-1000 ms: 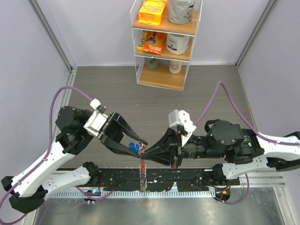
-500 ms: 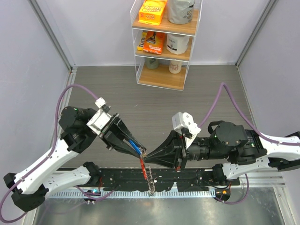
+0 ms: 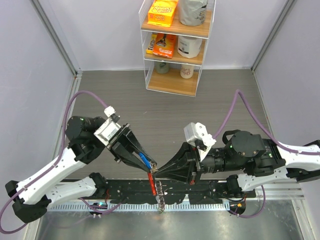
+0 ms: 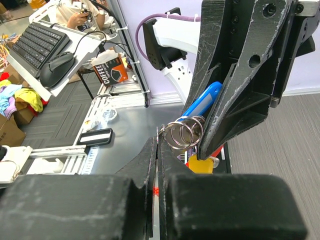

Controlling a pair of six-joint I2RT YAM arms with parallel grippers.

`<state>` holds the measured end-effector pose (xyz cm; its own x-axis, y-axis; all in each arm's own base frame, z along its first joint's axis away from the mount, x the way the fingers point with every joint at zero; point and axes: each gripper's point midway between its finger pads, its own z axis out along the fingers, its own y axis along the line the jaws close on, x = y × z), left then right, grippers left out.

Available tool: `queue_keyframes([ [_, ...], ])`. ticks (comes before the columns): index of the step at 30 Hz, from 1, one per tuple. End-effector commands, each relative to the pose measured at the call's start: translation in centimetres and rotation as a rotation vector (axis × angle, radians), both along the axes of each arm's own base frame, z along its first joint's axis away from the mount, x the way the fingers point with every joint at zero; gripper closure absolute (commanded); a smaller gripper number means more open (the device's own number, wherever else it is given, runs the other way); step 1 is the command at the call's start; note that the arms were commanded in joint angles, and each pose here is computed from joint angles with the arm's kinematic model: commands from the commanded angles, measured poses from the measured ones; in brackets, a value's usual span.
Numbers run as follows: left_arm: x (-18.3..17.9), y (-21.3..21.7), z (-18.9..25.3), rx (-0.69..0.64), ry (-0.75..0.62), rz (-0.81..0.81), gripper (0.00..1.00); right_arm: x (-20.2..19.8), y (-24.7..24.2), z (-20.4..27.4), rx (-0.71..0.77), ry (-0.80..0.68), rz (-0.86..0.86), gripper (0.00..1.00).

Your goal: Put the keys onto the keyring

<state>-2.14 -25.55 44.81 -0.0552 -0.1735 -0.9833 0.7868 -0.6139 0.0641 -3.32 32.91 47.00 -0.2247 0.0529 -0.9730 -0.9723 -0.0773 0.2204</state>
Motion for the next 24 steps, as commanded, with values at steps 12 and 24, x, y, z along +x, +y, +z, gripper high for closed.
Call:
queue_keyframes([
  [12, -1.0, 0.8, 0.6, -0.089, 0.065, 0.032, 1.0, 1.5, -3.4, 0.9, 0.1, -0.011, -0.059, 0.95],
  [24, -0.9, 0.3, 0.8, -0.106, 0.121, 0.032, 1.0, 1.1, -3.7, 0.0, 0.108, -0.114, -0.023, 0.93],
])
